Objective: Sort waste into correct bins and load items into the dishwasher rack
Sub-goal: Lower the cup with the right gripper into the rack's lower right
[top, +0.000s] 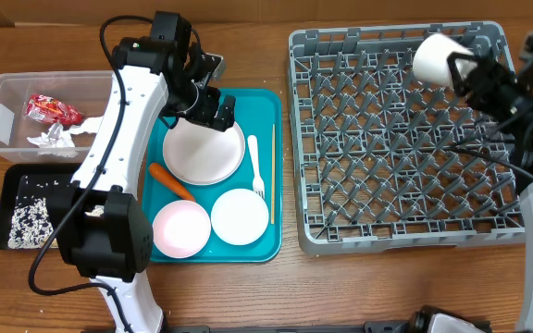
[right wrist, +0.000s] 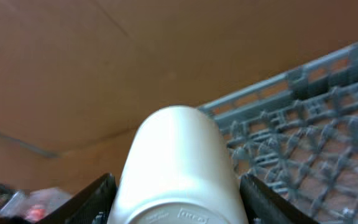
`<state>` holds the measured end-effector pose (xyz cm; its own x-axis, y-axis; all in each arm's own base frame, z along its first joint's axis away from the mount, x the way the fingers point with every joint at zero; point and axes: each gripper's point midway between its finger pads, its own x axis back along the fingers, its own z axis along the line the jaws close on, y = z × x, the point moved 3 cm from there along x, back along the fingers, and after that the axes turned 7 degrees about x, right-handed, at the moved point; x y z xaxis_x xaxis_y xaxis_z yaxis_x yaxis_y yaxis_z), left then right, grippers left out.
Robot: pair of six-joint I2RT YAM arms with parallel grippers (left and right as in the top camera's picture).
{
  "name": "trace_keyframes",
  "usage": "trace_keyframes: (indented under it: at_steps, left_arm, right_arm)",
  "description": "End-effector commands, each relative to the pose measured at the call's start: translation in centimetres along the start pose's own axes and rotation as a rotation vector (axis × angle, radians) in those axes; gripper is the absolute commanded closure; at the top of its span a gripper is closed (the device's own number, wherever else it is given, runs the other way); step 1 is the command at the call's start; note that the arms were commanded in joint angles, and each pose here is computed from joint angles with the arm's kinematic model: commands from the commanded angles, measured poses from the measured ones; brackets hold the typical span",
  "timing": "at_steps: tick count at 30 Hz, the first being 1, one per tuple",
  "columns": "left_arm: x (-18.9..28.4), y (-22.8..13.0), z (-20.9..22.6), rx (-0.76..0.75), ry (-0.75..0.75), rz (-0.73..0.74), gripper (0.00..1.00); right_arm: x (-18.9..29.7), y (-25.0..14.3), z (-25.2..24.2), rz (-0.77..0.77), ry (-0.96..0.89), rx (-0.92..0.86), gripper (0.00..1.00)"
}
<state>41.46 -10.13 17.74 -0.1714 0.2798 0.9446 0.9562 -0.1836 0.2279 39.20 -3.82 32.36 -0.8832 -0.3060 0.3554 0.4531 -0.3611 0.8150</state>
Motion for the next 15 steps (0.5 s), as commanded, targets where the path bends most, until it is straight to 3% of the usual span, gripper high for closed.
trace_keyframes:
  at_steps: [1,5,12,15]
  left_arm:
    - [-0.3,0.0,0.1,0.005,0.009,0.005,0.00]
    - [-0.3,0.0,0.1,0.005,0.009,0.005,0.00]
    - [-0.3,0.0,0.1,0.005,0.009,0.005,0.00]
    - [-0.3,0.0,0.1,0.005,0.009,0.005,0.00]
  right_arm:
    - [0.7,3.1,1.8,-0.058,-0.203,0.244,0.66]
    - [-0.3,2.2,3.4,0.007,-0.243,0.263,0.65]
    - [-1.6,-2.3,1.9,0.282,-0.361,0.223,0.65]
    - [-0.7,-3.6,1.6,0.369,-0.380,0.202,0.73]
